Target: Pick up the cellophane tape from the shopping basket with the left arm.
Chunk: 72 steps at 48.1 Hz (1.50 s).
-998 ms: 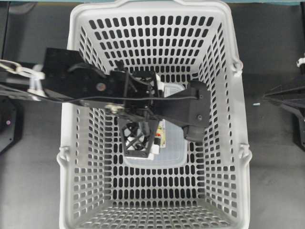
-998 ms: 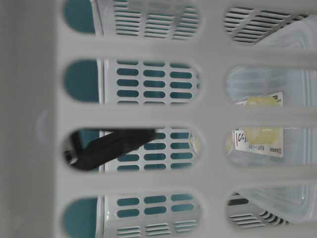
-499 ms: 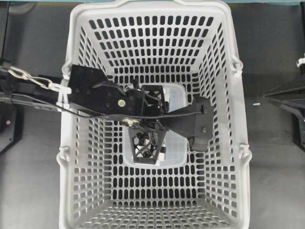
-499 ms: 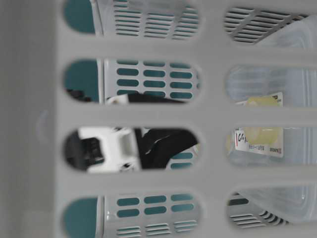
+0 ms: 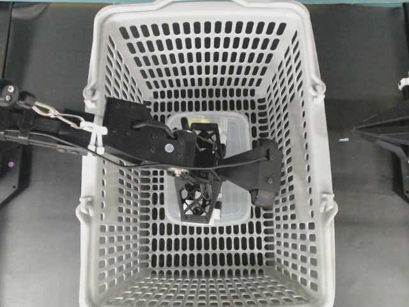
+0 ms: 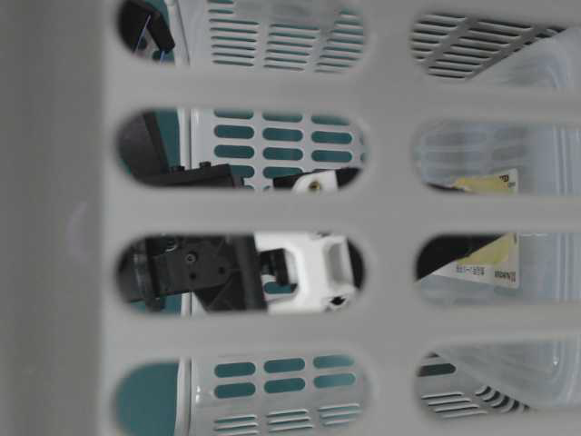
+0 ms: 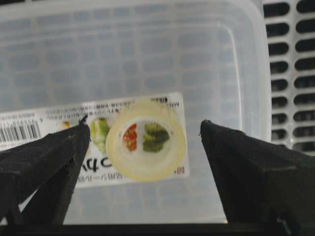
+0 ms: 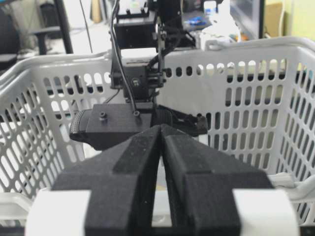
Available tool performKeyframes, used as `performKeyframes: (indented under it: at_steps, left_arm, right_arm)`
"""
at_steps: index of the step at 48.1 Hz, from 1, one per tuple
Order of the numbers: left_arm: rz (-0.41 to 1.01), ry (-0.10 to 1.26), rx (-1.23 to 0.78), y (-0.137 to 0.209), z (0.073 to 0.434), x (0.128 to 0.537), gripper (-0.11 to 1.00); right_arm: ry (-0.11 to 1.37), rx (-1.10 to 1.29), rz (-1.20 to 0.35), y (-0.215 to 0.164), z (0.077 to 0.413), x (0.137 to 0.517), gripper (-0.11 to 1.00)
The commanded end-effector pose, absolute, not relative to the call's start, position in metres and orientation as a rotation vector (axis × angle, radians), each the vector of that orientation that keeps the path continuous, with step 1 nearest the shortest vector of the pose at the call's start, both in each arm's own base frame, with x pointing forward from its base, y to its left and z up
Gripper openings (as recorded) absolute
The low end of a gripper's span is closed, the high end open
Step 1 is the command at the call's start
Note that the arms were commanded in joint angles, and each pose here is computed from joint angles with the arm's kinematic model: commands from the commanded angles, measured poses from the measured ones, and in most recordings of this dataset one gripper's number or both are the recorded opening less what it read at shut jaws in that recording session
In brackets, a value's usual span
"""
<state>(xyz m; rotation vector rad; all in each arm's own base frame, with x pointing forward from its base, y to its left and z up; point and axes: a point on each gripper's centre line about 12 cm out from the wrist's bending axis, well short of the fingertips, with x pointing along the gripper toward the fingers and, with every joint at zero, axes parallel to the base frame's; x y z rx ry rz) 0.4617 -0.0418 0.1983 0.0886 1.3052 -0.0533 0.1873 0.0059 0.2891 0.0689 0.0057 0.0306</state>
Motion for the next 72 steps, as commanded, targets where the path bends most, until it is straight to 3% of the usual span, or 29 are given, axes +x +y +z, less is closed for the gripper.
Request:
performKeyframes:
  at_steps: [1,22,26,33,51,58,72]
  left_arm:
    - [-0.058,1.297,0.094,-0.043,0.199,0.462,0.91]
    - [-0.067,1.311,0.107,-0.043,0.195,0.459,0.86]
    - [-0.066,1.308,0.108,-0.043,0.196,0.459,0.78]
    - [-0.069,1.312,0.11,-0.043,0.194,0.458,0.5]
    - [-0.07,1.283,0.111,-0.043,0.2,0.461,0.5]
    - [-0.068,1.246,0.105,-0.043,0.227,0.459,0.5]
    - [-0.053,1.261,0.095,-0.04,0.327,0.439,0.5]
  right_arm:
    - [-0.002,0.072,0.032,0.006,0.293,0.189,0.01]
    - [-0.002,0.07,0.032,0.006,0.292,0.189,0.01]
    - [-0.002,0.07,0.032,0.006,0.292,0.189,0.01]
    - [0.0,0.072,0.032,0.006,0.292,0.189,0.01]
    - [-0.002,0.07,0.032,0.006,0.292,0.189,0.01]
    - [-0.002,0.07,0.032,0.006,0.292,0.189,0.01]
    - [-0.005,0.072,0.032,0.006,0.293,0.188,0.01]
